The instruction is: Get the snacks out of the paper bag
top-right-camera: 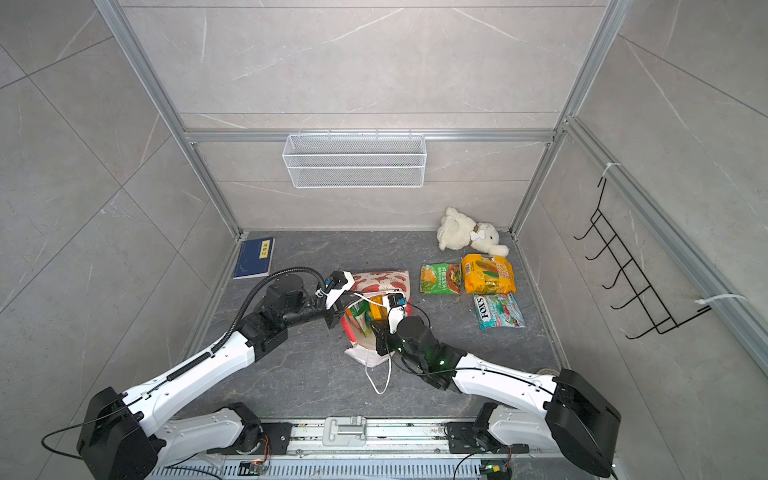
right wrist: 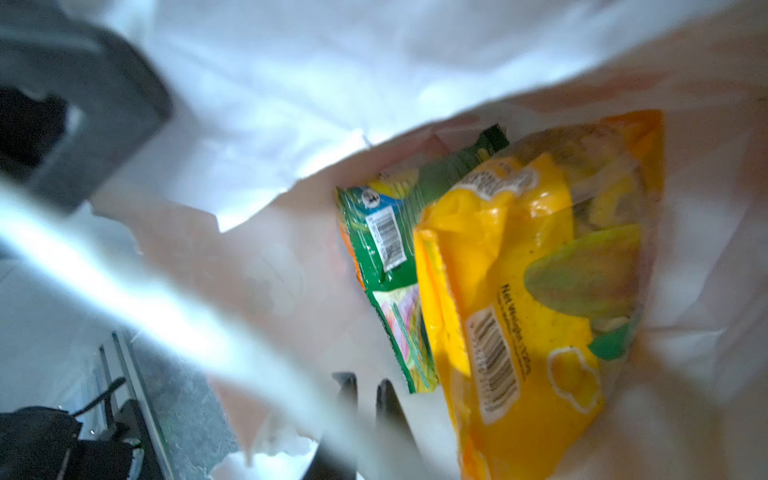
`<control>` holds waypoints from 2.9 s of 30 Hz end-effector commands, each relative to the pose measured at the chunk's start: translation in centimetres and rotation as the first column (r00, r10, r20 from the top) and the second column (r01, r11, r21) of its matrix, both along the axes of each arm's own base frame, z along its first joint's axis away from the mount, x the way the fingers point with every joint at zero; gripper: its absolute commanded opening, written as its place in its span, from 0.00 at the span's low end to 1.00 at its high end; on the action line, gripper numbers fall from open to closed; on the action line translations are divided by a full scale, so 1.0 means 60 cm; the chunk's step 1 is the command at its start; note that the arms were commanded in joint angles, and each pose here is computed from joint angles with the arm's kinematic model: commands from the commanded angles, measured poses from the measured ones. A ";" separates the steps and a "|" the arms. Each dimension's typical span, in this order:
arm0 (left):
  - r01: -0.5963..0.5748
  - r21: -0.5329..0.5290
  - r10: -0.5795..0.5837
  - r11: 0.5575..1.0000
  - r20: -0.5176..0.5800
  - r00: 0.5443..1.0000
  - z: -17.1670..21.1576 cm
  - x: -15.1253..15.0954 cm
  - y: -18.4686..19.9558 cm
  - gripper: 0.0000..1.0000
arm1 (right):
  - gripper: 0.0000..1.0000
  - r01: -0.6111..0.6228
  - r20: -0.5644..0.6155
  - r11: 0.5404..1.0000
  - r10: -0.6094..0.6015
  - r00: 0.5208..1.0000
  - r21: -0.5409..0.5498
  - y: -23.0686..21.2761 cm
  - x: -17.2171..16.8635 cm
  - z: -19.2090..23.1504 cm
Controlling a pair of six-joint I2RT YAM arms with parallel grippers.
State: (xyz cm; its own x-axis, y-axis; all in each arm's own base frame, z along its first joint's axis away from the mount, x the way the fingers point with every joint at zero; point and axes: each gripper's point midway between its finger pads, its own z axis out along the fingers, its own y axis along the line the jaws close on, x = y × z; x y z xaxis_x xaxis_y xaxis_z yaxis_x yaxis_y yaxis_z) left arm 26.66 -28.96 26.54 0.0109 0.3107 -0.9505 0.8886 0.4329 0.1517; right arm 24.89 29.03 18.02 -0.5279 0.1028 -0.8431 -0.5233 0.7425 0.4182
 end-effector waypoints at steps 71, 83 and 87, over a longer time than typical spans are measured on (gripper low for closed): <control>-0.141 -0.017 0.141 0.990 0.019 0.990 0.039 0.037 0.028 0.00 | 0.00 0.418 0.074 0.827 -0.423 0.903 -0.375 -0.057 0.151 -0.104; -0.158 -0.013 0.159 0.987 0.064 0.985 0.050 0.045 0.032 0.00 | 0.00 0.348 -0.034 0.888 -0.375 0.926 -0.302 -0.016 0.207 -0.132; -0.125 0.002 0.124 0.992 0.075 0.989 0.050 0.044 0.023 0.00 | 0.00 0.298 -0.060 0.927 -0.319 0.946 -0.226 0.015 0.217 -0.131</control>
